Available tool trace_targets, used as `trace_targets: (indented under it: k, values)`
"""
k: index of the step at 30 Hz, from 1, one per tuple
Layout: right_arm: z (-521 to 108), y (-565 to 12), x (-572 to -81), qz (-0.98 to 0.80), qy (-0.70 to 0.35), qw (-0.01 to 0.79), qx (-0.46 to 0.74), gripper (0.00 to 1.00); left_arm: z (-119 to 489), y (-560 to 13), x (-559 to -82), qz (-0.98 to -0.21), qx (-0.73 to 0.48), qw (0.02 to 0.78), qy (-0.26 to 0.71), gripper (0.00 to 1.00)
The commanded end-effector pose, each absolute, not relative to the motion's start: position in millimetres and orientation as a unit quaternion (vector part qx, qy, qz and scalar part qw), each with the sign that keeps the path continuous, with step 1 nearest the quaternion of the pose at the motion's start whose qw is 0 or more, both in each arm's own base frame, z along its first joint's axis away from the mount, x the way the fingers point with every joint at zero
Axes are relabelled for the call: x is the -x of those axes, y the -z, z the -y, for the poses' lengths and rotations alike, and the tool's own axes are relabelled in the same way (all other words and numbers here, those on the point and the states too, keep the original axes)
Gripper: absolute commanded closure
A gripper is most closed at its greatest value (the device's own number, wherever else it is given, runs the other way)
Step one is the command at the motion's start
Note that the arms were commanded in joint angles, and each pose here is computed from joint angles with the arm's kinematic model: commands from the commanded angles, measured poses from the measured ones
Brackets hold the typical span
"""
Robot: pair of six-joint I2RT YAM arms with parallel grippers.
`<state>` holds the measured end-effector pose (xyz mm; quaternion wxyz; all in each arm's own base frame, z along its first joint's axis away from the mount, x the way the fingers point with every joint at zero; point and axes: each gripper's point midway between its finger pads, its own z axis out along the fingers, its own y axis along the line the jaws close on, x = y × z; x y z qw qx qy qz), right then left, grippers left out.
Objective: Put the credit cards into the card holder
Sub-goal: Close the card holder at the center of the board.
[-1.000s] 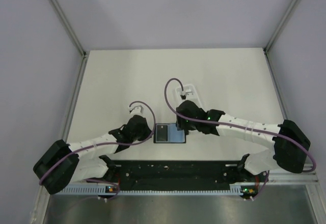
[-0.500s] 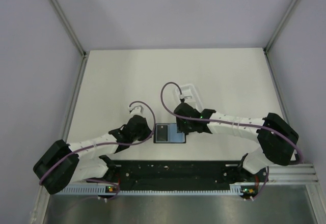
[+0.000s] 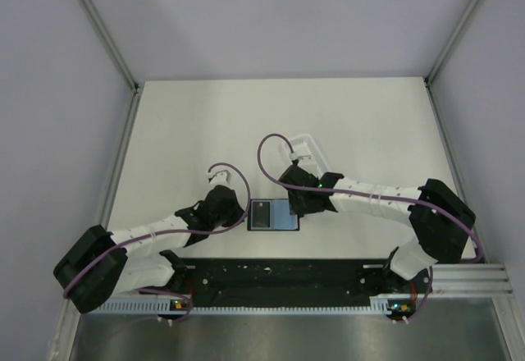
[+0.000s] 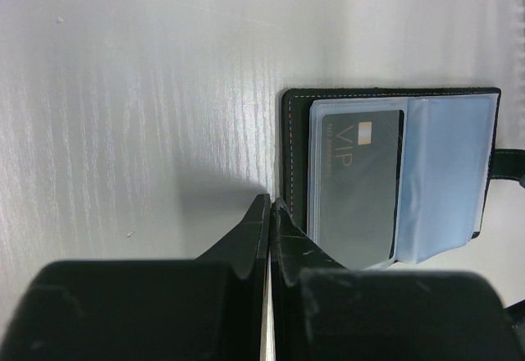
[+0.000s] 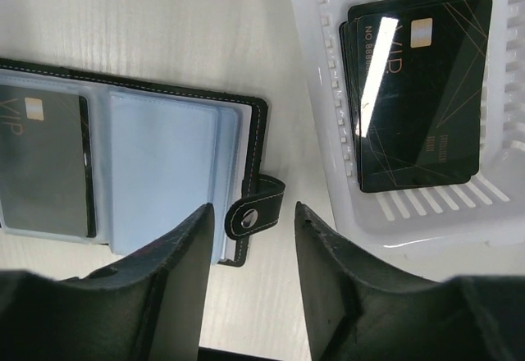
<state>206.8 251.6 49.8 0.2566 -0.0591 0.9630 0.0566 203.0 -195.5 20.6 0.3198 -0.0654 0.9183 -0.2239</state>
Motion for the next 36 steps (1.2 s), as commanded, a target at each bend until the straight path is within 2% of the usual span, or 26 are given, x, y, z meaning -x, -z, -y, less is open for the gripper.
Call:
trace_targets:
  k: [1,5,7,8,14,22,36]
  values:
    - [-262.2,-58.3,-211.4,-0.961,-0.066,0.261,0.063,0.62,180.8,0.8,-186.3,-0.936,0.057,0.29,0.192,1.0]
    - [-261.0,-56.1,-209.3,-0.962,-0.065,0.257,0.064,0.88,180.8,0.6,-186.2,-0.936,0.059,0.29,0.192,1.0]
    - [-260.7,-56.4,-208.2,-0.963,-0.065,0.254,0.066,0.98,181.2,0.6,-186.3,-0.936,0.058,0.29,0.193,1.0]
    - [-260.6,-57.8,-208.4,-0.963,-0.064,0.254,0.066,1.0,181.6,0.3,-186.3,-0.936,0.058,0.289,0.193,1.0]
    - [-264.2,-87.3,-209.4,-0.953,-0.098,0.278,0.066,1.0,184.2,-1.4,-186.7,-0.935,0.056,0.288,0.198,1.0]
    - [-285.0,-140.3,-204.1,-0.917,-0.214,0.324,0.096,1.0,189.6,-1.2,-183.1,-0.935,0.047,0.28,0.211,1.0]
    - [-348.7,-146.8,-174.8,-0.867,-0.387,0.272,0.159,1.0,203.1,-1.4,-172.1,-0.929,0.043,0.272,0.247,1.0]
